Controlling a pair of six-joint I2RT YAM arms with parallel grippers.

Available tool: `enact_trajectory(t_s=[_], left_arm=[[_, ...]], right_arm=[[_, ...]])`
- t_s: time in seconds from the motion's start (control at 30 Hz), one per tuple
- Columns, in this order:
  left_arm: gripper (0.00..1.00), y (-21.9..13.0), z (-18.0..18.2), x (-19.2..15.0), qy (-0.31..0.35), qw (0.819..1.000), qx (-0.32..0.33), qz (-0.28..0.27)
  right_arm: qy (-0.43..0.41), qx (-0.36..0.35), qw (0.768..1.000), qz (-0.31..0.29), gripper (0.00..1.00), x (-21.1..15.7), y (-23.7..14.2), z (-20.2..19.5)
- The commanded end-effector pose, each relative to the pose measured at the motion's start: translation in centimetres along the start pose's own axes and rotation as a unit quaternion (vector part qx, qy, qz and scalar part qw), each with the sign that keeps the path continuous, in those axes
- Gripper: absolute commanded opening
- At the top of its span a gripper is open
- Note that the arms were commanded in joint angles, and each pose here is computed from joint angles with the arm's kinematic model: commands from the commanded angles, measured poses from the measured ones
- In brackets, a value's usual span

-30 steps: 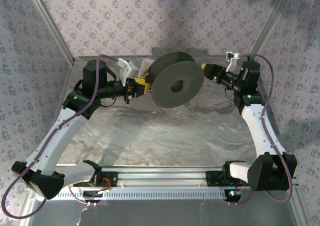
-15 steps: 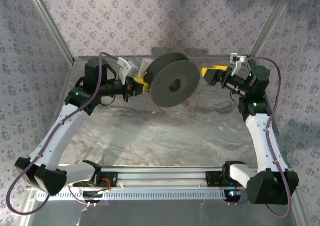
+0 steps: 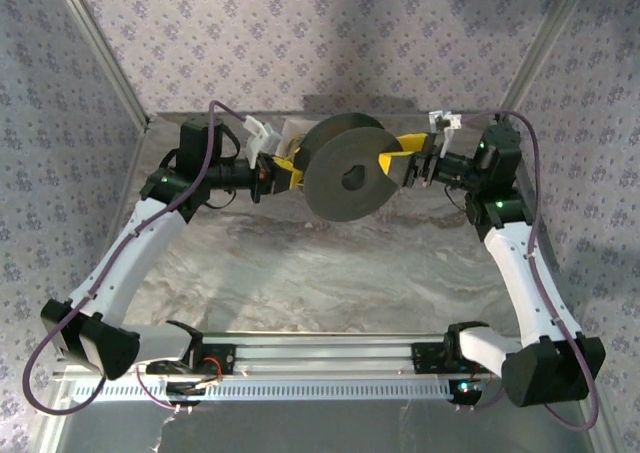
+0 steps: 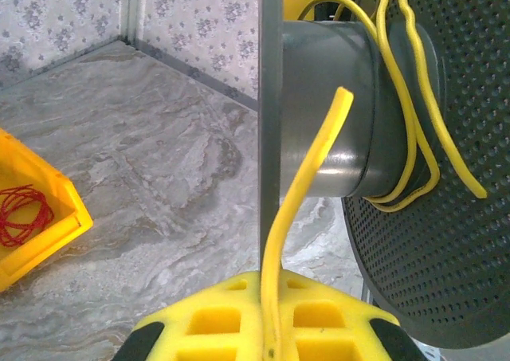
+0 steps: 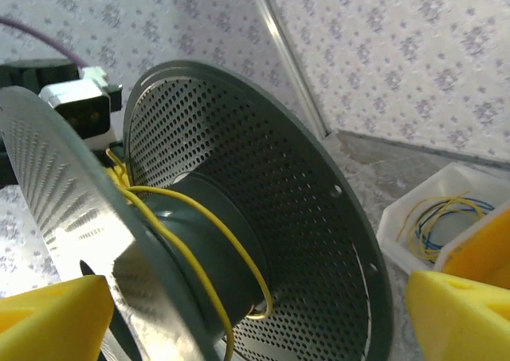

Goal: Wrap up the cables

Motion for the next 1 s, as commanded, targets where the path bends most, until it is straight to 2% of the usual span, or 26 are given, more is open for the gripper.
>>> enact_trajectory(t_s=[0.0,0.2,0.37,0.43,0.5,0.8,0.97], left_arm=[[0.00,-0.3,-1.2,1.2,0.029,0.998,-0.044,-0.016],[0.00,0.5,-0.4,1.0,0.014,0.998,-0.063,-0.001],[0.00,0.9,0.2,1.0,0.009,0.999,-0.052,-0.001],[0.07,0.7,0.3,1.1,0.010,0.999,-0.039,-0.006],[0.15,0.4,0.6,1.3,0.009,1.000,-0.023,-0.012],[0.54,-3.2,2.0,2.4,0.002,0.996,0.064,-0.058],[0.73,-5.7,3.9,2.6,-0.016,0.981,0.172,-0.093]], right_arm=[[-0.029,0.043,0.999,0.004,0.87,0.8,0.4,1.3],[-0.028,0.088,0.996,0.021,0.65,0.3,0.9,2.4],[-0.023,0.101,0.994,0.035,0.22,-0.3,1.0,2.9],[-0.019,0.103,0.994,0.040,0.08,-0.5,1.0,3.0],[-0.016,0.105,0.993,0.042,0.00,-0.7,1.1,3.0],[0.018,0.116,0.991,0.068,0.00,-2.2,1.3,2.6],[0.079,0.117,0.983,0.120,0.00,-4.9,2.2,0.8]])
Point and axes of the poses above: each hand's point on the last joint's axis, 136 mm out from that joint toward the fingers, its own y axis out along the fingers, its own z axis along the line the jaws close on, x = y × z, the point moved 8 cm from there along -y, back along the fingers, and after that the axes turned 9 degrees about -y, right-handed, at the moved point
